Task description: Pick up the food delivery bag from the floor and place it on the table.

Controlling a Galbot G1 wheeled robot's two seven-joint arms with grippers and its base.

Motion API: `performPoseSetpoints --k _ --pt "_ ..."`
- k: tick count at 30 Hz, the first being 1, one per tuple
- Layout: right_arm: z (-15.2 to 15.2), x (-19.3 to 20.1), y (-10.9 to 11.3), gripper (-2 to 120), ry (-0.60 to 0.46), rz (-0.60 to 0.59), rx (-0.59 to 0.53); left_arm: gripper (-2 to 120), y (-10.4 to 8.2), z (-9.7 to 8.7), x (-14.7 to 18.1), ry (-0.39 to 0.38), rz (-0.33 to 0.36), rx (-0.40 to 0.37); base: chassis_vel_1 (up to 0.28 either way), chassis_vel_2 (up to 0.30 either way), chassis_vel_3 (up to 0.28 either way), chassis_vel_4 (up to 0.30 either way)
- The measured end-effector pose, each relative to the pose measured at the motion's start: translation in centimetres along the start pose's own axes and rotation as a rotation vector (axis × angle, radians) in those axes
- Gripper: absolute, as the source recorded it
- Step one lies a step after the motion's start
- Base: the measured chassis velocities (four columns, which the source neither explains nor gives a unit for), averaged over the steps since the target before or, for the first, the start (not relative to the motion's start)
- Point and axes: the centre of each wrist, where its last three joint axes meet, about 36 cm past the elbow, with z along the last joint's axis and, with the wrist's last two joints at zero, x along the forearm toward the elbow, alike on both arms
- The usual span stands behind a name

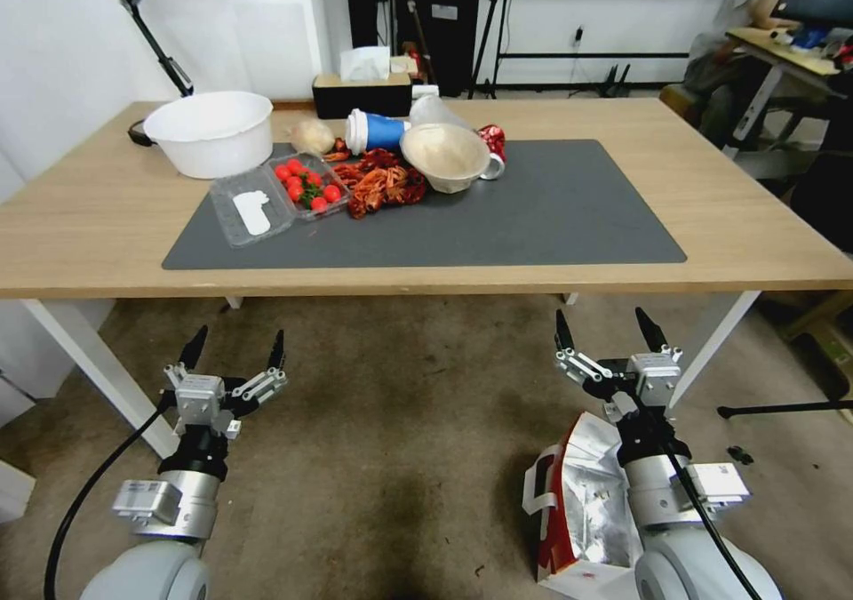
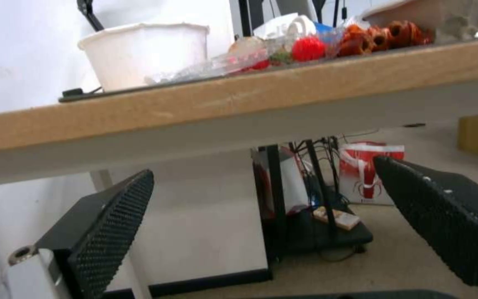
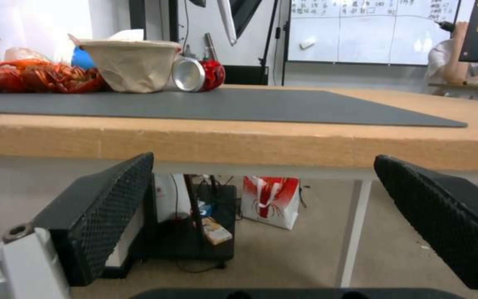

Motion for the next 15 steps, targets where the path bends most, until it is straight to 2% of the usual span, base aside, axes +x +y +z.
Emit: performPoseSetpoints --k 15 --pt "0.07 -0.07 -0.04 100 -0.001 -0.002 -0.01 99 -0.1 -0.01 0.17 0.001 0.01 -0.012 0.0 0.0 0.0 0.0"
